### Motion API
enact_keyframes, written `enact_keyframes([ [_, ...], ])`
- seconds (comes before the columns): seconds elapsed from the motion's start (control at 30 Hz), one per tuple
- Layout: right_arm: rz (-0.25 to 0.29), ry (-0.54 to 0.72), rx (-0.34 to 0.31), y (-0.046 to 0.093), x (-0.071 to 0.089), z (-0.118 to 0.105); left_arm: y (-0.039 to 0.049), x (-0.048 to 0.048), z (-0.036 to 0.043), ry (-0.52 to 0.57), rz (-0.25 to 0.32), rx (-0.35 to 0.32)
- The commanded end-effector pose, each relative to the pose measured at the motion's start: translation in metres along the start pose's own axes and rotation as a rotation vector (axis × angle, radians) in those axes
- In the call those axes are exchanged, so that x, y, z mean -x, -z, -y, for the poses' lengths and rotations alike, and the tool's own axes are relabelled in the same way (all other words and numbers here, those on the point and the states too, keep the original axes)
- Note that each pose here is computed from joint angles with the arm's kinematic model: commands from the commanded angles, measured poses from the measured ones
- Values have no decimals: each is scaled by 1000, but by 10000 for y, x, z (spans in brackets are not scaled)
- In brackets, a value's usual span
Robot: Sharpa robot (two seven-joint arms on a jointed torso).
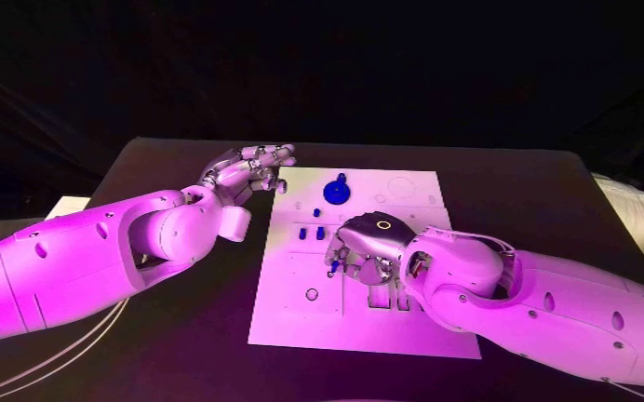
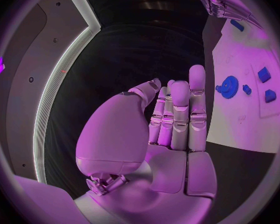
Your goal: Assemble the parts on the task board
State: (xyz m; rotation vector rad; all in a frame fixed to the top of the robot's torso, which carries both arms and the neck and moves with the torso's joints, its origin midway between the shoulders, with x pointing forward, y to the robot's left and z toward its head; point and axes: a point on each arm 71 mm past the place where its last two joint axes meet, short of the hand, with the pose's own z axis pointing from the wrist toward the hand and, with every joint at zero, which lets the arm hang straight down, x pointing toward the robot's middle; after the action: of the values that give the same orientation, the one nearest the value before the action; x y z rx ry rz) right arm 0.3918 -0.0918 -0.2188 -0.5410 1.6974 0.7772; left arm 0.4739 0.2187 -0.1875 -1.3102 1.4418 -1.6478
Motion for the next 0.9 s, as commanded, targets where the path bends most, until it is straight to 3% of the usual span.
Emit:
enact_keyframes([
  [0.03,-25,11,7,-11,-35,-9,0,-24,1,10,-14,-1],
  [0.7,-35,15,14,-62,-126,-43,-4,-26,-6,12,-23,7],
  [0.9,-62,23,5,-72,-153,-39,-7,-29,-9,13,-25,9],
])
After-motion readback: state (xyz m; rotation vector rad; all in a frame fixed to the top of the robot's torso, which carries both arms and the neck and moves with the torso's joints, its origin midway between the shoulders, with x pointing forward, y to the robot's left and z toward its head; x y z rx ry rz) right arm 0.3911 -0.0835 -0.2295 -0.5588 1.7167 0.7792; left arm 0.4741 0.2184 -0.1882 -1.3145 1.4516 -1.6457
